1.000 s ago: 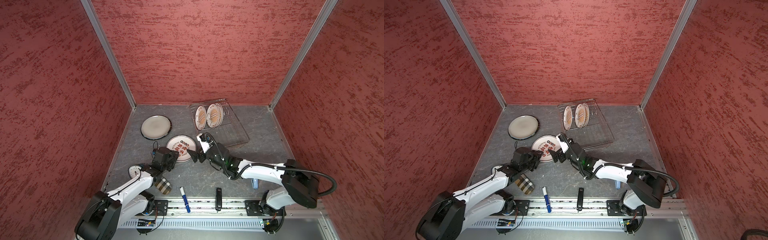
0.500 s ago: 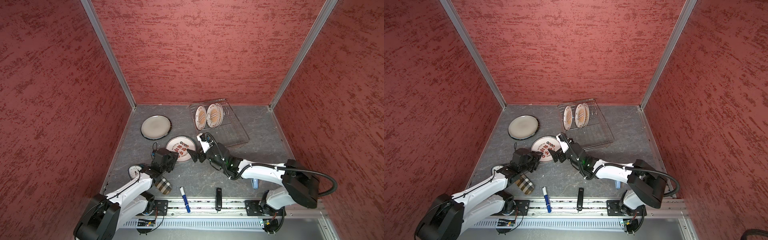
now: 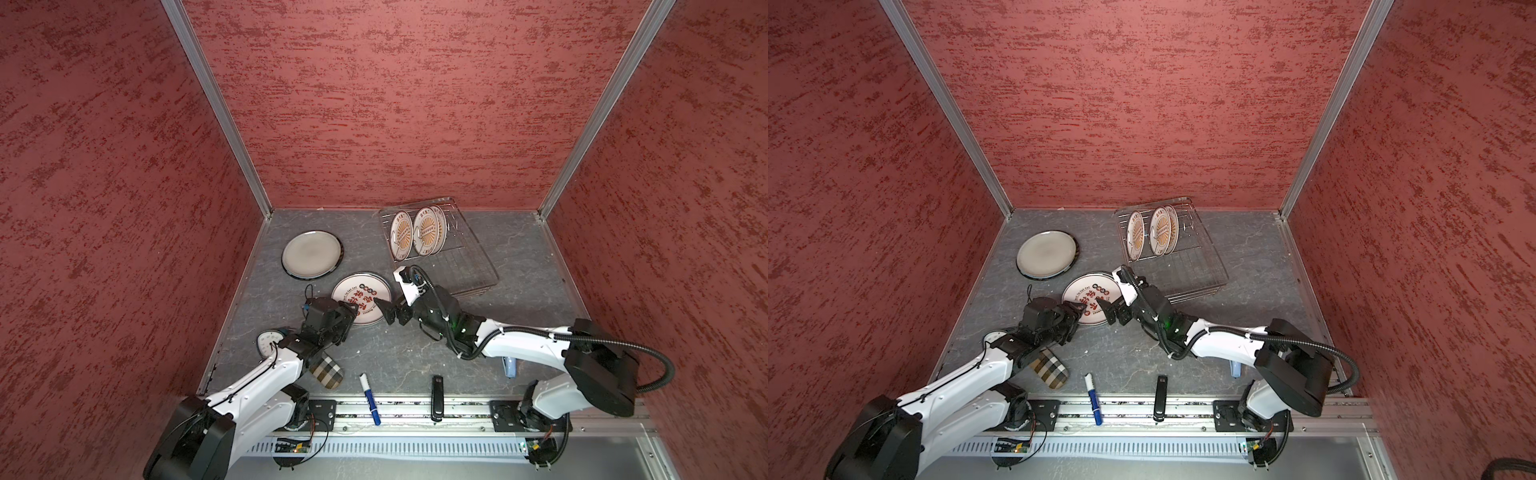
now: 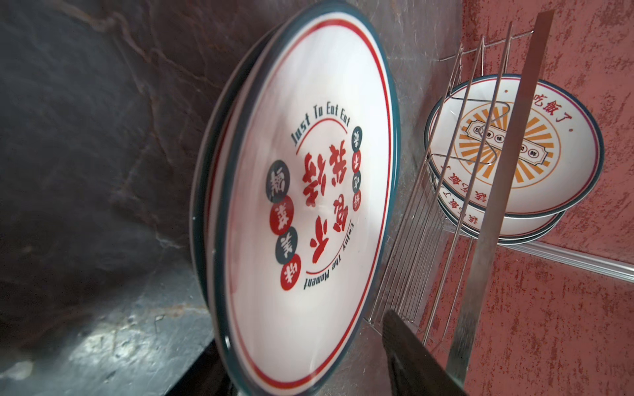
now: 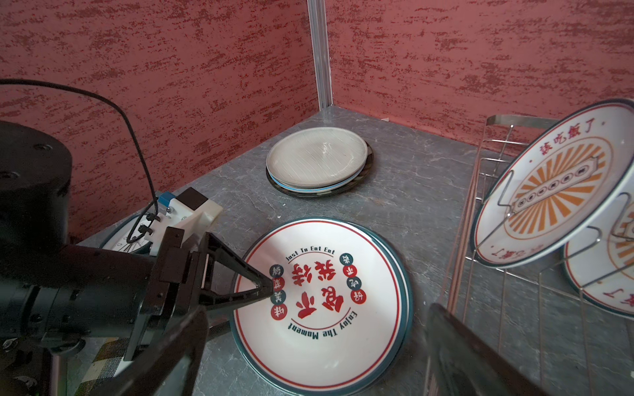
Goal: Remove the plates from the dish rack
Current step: 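Lower the lettered plate flat onto the stack with the left gripper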
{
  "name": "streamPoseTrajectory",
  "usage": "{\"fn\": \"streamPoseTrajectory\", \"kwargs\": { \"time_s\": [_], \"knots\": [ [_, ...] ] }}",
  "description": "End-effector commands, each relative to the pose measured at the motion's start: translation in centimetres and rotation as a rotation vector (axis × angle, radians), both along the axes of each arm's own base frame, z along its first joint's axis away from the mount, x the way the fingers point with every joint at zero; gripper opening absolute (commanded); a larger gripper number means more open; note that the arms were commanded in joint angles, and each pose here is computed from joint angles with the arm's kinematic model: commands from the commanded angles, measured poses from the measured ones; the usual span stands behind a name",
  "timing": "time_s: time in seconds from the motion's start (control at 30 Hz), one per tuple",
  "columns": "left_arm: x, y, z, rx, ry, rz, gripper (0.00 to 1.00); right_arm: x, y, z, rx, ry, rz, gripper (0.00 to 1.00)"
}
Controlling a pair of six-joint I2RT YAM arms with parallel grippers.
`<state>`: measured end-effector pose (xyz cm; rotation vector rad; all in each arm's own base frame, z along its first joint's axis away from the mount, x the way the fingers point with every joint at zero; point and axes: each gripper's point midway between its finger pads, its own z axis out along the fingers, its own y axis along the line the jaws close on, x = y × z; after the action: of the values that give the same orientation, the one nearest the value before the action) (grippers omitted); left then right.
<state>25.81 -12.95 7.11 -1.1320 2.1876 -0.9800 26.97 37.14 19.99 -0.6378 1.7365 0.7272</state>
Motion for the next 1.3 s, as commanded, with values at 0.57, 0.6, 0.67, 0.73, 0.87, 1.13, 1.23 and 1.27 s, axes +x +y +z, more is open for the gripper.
{"fn": "streamPoseTrajectory", "kwargs": {
  "time_s": [0.57, 0.6, 0.67, 0.73, 0.87, 1.13, 1.23, 1.27],
  "knots": [
    [-0.5, 0.2, 0.6, 0.006, -0.029, -0.023, 0.79, -0.2, -0.5, 1.5, 0.023, -0.046, -0.016, 0.99],
    [-0.5, 0.3, 0.6, 0.007, -0.03, -0.02, 0.79, -0.3, -0.5, 1.5, 0.024, -0.047, -0.016, 0.99],
    [-0.6, 0.4, 0.5, 0.006, -0.024, -0.013, 0.8, -0.2, -0.5, 1.5, 0.024, -0.047, -0.015, 0.99],
    [-0.7, 0.5, 0.3, 0.008, -0.02, -0.006, 0.79, -0.2, -0.4, 1.5, 0.025, -0.047, -0.015, 0.99],
    [-0.9, 0.5, -0.2, 0.009, -0.008, -0.011, 0.8, -0.2, -0.1, 1.4, 0.021, -0.043, -0.007, 0.99],
    [-0.4, 0.3, -0.7, 0.009, 0.003, -0.017, 0.82, -0.1, 0.3, 1.1, 0.02, -0.034, 0.001, 0.99],
    [0.0, 0.0, -1.2, -0.001, 0.014, -0.024, 0.82, 0.0, 0.3, 1.0, 0.018, -0.033, -0.005, 0.99],
    [0.2, -0.1, -1.3, -0.003, 0.019, -0.022, 0.82, -0.1, 0.2, 1.0, 0.017, -0.032, -0.005, 0.99]
  ]
}}
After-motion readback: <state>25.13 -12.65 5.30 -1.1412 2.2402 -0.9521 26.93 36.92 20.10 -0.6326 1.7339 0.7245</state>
